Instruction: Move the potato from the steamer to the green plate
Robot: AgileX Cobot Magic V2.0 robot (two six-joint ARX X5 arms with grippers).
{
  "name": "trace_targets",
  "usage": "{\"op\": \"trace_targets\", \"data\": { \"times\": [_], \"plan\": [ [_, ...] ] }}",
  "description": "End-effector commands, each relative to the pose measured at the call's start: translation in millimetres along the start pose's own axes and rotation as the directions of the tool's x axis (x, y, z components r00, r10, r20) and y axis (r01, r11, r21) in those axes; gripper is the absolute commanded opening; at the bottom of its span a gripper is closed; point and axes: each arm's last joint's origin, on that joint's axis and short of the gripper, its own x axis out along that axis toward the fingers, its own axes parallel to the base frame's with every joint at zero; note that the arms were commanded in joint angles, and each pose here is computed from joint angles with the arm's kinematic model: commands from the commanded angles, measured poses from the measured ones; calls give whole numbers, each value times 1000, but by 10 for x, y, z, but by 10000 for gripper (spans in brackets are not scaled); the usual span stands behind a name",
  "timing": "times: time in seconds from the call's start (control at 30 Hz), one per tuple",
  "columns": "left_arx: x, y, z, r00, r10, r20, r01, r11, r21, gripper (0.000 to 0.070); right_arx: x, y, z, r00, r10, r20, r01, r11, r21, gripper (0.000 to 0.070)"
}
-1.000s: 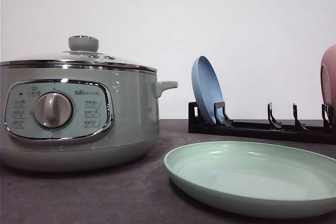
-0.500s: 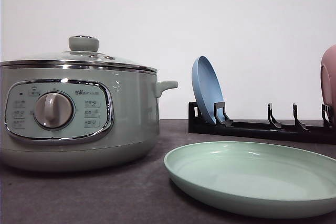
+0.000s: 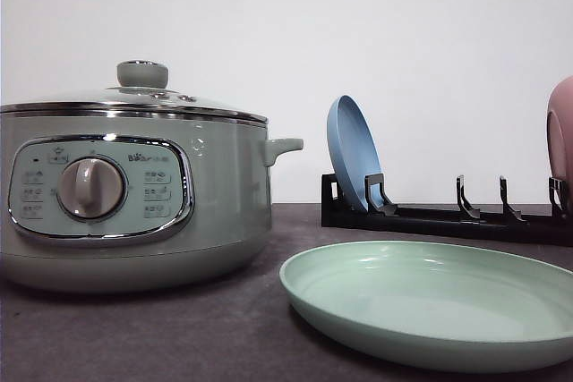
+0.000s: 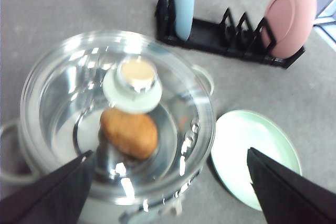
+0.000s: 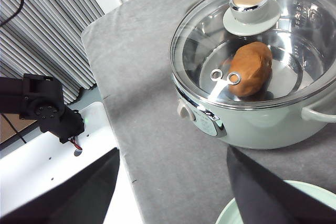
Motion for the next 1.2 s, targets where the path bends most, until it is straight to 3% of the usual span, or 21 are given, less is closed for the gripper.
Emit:
{"op": "trace_targets", "data": {
  "times": [0.0, 0.3, 0.43, 0.8, 1.17],
  "plan": [
    [5, -18, 141, 1000, 12, 15, -12, 1000, 7, 578, -5, 18, 50, 1000, 4, 8, -4, 1000, -24, 403],
    [446, -85, 603, 989, 89, -116, -83, 995, 56, 545, -5, 18, 42, 1000, 4, 2, -4, 1000, -26, 403],
    [756, -108, 687, 978, 86, -188, -73, 994, 76, 546, -5, 18, 41, 1000, 4, 0, -4, 1000, -25, 403],
    [1488, -47, 605, 925, 164, -344, -125, 983, 131, 546, -5, 18, 39, 1000, 3, -1, -3, 1000, -24, 403],
    [1813, 42, 514, 892, 187, -413, -136, 979, 149, 545, -3, 16, 38, 1000, 4, -2, -4, 1000, -23, 403]
  ]
}}
